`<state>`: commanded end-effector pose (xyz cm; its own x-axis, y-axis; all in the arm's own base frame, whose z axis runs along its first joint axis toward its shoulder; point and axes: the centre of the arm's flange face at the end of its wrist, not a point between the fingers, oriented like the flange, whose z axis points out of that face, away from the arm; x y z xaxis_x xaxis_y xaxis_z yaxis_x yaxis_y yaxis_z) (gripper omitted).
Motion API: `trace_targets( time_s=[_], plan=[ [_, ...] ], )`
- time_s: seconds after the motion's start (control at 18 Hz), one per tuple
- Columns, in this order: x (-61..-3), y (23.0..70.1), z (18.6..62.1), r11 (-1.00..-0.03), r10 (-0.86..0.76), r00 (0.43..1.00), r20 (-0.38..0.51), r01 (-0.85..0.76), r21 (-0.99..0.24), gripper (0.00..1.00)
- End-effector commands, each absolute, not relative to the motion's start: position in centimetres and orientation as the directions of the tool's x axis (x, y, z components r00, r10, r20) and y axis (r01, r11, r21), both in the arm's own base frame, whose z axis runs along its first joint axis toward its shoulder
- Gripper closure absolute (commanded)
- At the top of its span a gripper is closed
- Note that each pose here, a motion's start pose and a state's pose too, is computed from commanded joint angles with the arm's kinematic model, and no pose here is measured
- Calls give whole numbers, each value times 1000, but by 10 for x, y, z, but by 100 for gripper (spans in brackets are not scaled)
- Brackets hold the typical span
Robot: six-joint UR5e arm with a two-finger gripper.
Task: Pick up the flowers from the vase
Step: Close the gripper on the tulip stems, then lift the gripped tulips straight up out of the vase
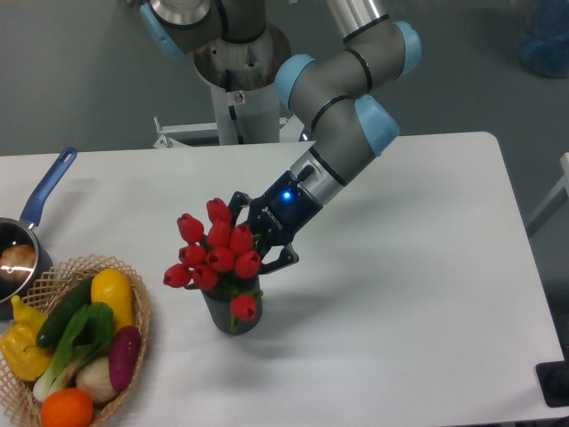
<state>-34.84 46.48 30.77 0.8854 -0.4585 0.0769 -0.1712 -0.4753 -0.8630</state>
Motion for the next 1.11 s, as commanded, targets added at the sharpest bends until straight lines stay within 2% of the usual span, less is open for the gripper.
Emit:
trace_targets(
  time_s=[0.72, 1.11],
  plan=[
    [-349, 462, 326, -375, -455, 887, 77, -112, -920, 52],
    [-355, 450, 350, -333, -431, 901, 57, -100, -938, 52]
  ],
)
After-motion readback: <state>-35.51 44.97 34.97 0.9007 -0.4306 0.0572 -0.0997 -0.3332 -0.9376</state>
